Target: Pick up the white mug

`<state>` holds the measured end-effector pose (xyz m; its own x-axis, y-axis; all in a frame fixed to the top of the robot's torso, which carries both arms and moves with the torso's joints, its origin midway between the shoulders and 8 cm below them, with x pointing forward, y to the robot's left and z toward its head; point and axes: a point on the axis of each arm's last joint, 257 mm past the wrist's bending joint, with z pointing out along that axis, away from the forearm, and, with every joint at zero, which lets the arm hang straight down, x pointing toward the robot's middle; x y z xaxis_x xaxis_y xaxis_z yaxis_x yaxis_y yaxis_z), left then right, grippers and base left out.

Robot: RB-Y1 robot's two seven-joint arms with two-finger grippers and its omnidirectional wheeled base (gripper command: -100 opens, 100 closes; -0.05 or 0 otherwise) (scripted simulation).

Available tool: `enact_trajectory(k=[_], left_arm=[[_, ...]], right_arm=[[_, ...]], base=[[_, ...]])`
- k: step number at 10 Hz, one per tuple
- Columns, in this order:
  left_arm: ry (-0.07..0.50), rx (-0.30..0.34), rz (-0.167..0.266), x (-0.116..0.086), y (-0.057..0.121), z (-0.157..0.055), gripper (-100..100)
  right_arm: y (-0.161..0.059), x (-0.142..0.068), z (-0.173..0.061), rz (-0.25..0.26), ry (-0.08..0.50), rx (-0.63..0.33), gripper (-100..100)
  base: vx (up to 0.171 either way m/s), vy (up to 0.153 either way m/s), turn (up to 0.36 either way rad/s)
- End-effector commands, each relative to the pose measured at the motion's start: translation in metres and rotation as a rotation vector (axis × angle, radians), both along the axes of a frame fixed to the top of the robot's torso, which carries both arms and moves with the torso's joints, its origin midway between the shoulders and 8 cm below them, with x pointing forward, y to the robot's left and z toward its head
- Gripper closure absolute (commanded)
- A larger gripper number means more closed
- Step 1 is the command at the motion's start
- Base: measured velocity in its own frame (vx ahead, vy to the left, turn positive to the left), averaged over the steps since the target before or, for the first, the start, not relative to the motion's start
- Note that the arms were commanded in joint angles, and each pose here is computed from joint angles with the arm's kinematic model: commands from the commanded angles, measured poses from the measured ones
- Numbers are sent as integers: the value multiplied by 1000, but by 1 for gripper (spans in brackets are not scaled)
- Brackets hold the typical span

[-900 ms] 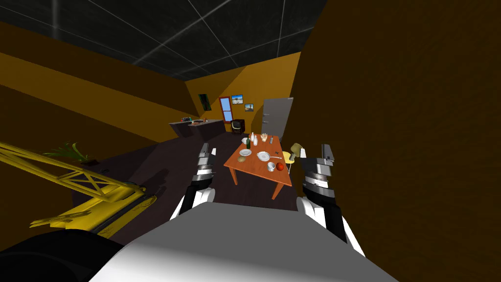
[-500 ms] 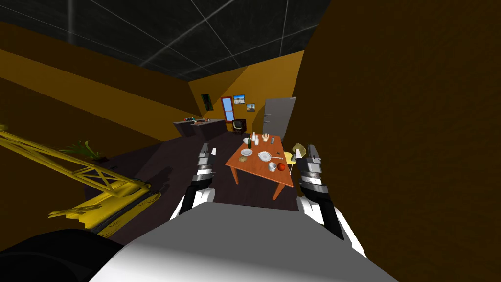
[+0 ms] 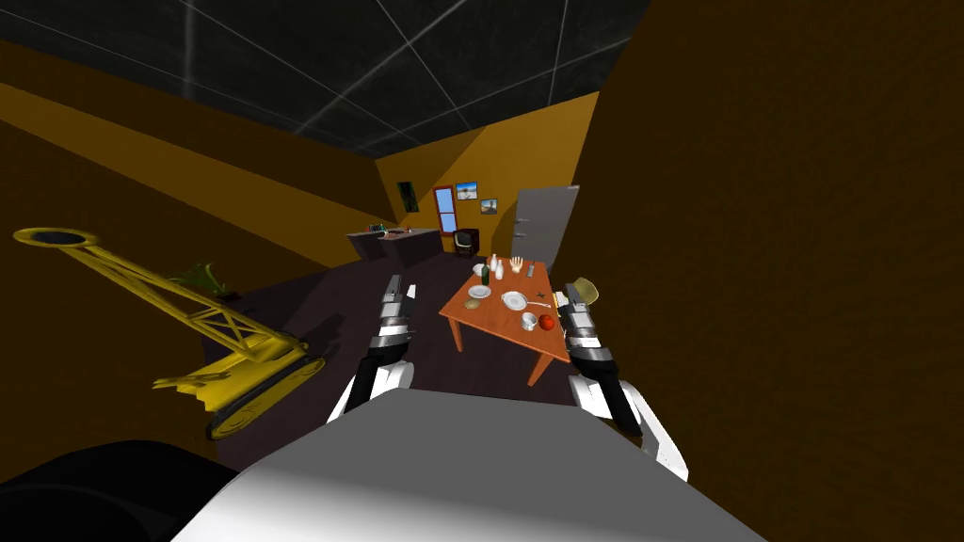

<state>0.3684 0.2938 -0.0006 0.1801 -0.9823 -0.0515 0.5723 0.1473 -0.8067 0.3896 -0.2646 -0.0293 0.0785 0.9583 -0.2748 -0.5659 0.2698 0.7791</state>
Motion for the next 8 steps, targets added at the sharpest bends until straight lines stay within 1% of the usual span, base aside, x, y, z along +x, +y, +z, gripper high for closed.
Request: enact_trajectory(k=[1, 2, 3, 4, 5, 6, 7, 8], left_arm=[[0, 0, 0, 0, 0, 0, 0], [0, 0, 0, 0, 0, 0, 0], [0, 0, 0, 0, 0, 0, 0], [0, 0, 0, 0, 0, 0, 0], [0, 0, 0, 0, 0, 0, 0], [0, 0, 0, 0, 0, 0, 0], [0, 0, 0, 0, 0, 0, 0], [0, 0, 0, 0, 0, 0, 0]], right_arm=[[2, 8, -11, -6, 24, -40, -100], [6, 18, -25, -13, 52, -109, -100], [12, 26, -32, -17, 62, -175, -100], [10, 28, -43, -21, 84, -181, -100], [14, 37, -53, -27, 100, -257, -100], [13, 38, -59, -29, 114, -257, -100], [16, 47, -73, -36, 134, -336, -100], [15, 48, -77, -37, 143, -336, -100]], base=[[-16, 5, 56], [-13, 8, 95], [-25, 19, 169], [-21, 10, 68], [-21, 11, 110], [-14, 8, 50], [-13, 14, 126], [-9, 9, 57]])
